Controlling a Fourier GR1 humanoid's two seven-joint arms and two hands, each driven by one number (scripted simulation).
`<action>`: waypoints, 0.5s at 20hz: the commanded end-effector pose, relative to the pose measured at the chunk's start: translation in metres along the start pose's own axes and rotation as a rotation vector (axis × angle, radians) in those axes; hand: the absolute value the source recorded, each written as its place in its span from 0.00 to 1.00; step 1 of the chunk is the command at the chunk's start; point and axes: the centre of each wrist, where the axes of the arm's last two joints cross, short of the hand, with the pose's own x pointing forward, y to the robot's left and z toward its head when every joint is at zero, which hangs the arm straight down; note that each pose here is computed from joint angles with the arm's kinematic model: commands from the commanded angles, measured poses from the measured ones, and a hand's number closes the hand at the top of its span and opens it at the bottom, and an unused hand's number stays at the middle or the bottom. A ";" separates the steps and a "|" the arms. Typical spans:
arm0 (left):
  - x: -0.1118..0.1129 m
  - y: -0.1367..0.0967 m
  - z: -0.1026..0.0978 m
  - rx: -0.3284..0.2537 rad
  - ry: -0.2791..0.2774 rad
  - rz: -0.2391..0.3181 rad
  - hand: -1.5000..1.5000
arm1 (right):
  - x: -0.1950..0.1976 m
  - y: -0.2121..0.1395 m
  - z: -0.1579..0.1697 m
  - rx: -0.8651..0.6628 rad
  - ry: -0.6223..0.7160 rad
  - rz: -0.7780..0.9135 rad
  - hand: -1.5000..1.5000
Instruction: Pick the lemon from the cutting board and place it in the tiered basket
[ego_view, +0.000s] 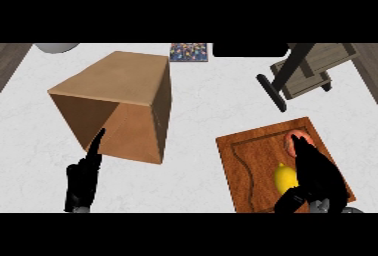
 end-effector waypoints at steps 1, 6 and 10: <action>-0.003 -0.008 0.000 -0.021 0.050 0.006 0.50 | 0.027 -0.004 0.007 0.046 0.180 0.033 0.00; -0.004 0.001 0.004 -0.008 0.053 0.003 0.50 | -0.008 0.009 -0.007 0.071 0.174 0.030 0.00; -0.005 -0.006 -0.001 0.007 0.048 -0.007 0.50 | 0.006 0.021 -0.018 0.095 0.202 0.039 0.00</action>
